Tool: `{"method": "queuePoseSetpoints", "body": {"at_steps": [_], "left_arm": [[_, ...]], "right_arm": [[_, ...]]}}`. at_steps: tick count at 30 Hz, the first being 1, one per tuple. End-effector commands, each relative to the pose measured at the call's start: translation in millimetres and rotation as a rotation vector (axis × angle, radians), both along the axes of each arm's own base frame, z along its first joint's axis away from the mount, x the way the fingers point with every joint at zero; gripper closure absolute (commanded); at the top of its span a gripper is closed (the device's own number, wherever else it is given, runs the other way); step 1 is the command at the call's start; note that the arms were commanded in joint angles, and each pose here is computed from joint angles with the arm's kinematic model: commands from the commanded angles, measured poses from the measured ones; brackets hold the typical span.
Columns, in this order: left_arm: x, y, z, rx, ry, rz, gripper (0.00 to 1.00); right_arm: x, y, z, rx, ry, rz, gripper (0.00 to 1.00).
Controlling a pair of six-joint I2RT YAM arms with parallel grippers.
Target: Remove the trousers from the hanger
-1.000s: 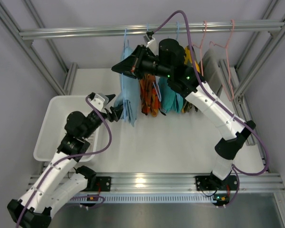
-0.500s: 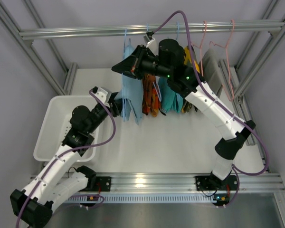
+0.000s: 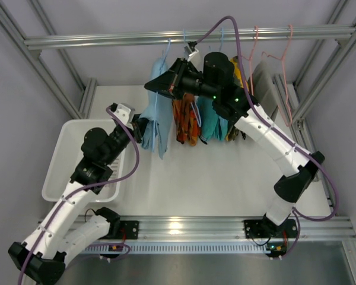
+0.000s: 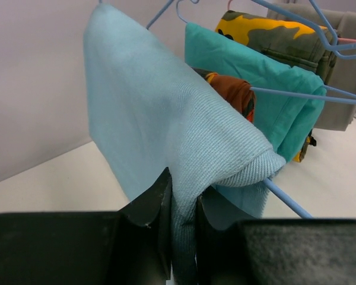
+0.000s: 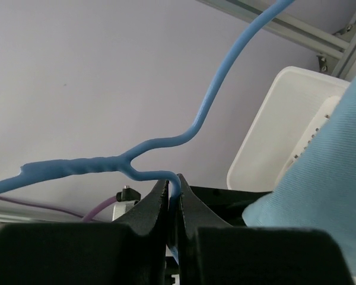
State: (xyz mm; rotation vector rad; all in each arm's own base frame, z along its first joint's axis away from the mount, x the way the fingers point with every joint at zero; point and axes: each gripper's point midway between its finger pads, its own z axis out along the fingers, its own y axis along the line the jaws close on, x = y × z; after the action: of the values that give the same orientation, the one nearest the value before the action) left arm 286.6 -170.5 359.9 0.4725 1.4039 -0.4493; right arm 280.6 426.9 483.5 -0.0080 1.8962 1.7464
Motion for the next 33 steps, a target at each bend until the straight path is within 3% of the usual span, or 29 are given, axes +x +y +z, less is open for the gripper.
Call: {"method": "queuePoseSetpoints", "body": {"at_steps": [1,17,27,33], "left_arm": [[-16.6,27.6,95.5,-0.12,-0.238,0.093,1.0],[-42.8,28.6,180.4,-0.227,-0.351,0.028,1.0],[-61.9,30.2,214.3,-0.272,-0.368,-0.017,1.0],[-60.3,24.9,191.2,-0.213,-0.317,-0.034,1.0]], "right_arm": [[-13.9,-35.2,68.8,0.138,-0.224,-0.016,1.0],[-8.7,-35.0,4.5,0.018,-0.201,-0.013,1.0],[15.0,-41.1,-37.5,-0.076,-0.166,-0.061,1.0],[16.4,-50.0,-7.9,-0.029,-0.212,-0.078,1.0]]}}
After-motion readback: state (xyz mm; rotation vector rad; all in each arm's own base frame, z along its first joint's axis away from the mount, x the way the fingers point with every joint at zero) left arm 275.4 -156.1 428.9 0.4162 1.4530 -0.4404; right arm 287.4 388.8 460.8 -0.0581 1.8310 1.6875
